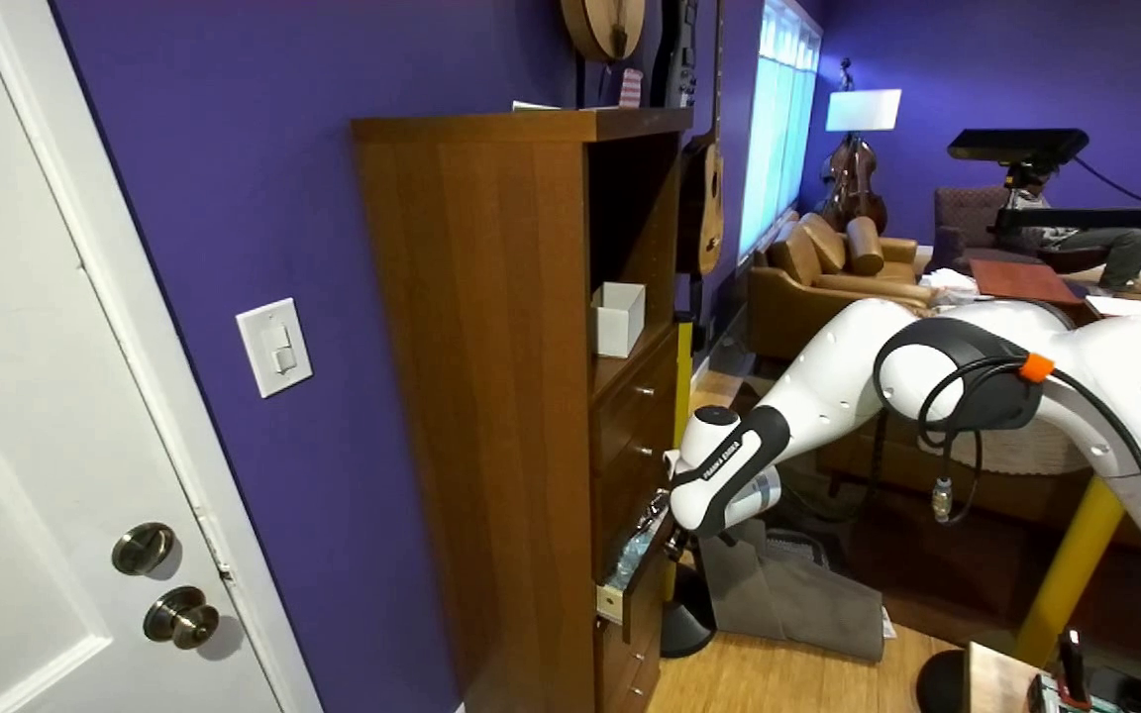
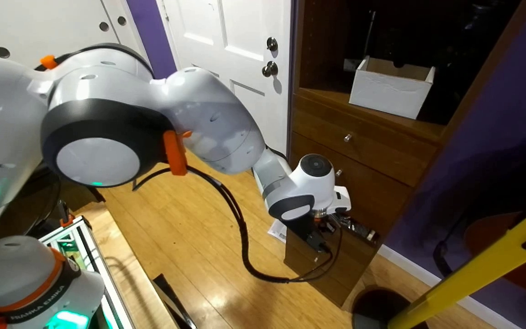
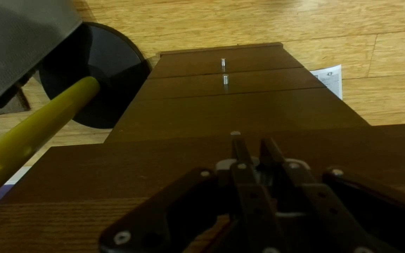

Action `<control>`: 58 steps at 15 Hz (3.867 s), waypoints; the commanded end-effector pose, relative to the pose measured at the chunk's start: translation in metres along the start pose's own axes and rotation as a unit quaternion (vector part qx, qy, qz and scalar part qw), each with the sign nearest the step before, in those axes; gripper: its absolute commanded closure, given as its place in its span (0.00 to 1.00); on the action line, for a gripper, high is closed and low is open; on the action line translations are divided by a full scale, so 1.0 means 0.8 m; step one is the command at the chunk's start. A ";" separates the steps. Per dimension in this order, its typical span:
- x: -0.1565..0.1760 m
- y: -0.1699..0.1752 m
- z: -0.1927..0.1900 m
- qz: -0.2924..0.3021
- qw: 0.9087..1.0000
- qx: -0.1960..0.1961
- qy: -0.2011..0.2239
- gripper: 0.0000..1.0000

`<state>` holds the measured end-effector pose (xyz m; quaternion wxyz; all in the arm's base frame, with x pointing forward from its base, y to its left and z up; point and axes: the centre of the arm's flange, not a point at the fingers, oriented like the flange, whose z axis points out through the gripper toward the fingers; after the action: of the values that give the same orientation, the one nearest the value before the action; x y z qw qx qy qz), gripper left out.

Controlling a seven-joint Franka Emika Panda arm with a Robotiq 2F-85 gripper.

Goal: Open the third drawer

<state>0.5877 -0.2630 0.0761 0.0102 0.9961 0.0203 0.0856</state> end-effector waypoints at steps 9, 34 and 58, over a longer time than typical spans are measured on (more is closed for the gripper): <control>-0.112 -0.029 0.033 -0.001 0.995 0.040 -0.093 0.96; -0.241 -0.050 -0.064 -0.030 0.993 0.043 -0.109 0.00; -0.096 -0.009 -0.118 -0.108 0.992 0.024 0.063 1.00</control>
<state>0.4888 -0.2482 0.1721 0.0088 0.9790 0.1227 0.1626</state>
